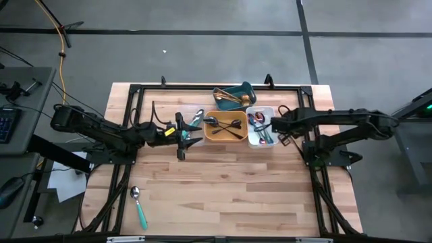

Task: Sort silverware by color (type)
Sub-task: Put the silver spoon into the orange bin

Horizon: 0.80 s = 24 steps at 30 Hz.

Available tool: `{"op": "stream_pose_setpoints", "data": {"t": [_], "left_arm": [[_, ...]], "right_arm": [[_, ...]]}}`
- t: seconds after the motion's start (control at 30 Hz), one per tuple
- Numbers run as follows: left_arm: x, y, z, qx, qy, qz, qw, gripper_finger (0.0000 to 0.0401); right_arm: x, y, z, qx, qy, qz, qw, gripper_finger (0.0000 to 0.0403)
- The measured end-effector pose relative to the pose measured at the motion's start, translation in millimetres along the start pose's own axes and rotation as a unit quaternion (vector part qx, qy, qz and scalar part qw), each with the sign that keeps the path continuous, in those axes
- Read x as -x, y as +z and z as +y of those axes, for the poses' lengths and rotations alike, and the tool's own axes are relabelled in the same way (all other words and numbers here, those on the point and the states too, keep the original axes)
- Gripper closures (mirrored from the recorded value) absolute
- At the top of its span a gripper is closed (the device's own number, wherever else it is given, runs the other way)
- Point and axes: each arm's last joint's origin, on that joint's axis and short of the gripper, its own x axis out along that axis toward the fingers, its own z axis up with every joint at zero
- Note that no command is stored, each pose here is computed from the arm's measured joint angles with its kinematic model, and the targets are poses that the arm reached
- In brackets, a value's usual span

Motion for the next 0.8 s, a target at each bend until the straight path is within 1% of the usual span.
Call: {"op": "stream_pose_setpoints", "data": {"t": [0.1,0.27,0.43,0.5,0.57,0.63,0.7,0.8], "left_arm": [[0,0,0,0.000,0.000,-0.002,1.000,0.0231],[0,0,0,-0.001,0.001,-0.001,1.000,0.0231],[0,0,0,-0.001,0.000,-0.001,1.000,0.0231],[0,0,0,-0.001,0.001,-0.001,1.000,0.0231],[0,0,0,-0.001,0.001,-0.001,1.000,0.0231],[0,0,0,-0.001,0.000,-0.001,1.000,0.0231],[0,0,0,-0.001,0.001,-0.001,1.000,0.0231],[0,0,0,-0.001,0.001,-0.001,1.000,0.0231]], "right_arm": [[4,1,0,0.014,0.006,0.004,1.000,0.0402],[4,3,-2,0.060,0.019,0.017,0.998,0.0402],[2,7,-4,0.048,0.034,0.035,0.998,0.0402],[1,9,-6,0.056,0.039,0.040,0.997,0.0403],[-1,11,-7,0.099,0.050,0.045,0.993,0.0403],[-3,13,-7,0.156,0.058,0.054,0.985,0.0403],[-7,16,-6,0.199,0.057,0.064,0.976,0.0403],[-15,24,-5,0.224,0.040,0.082,0.970,0.0403]]}}
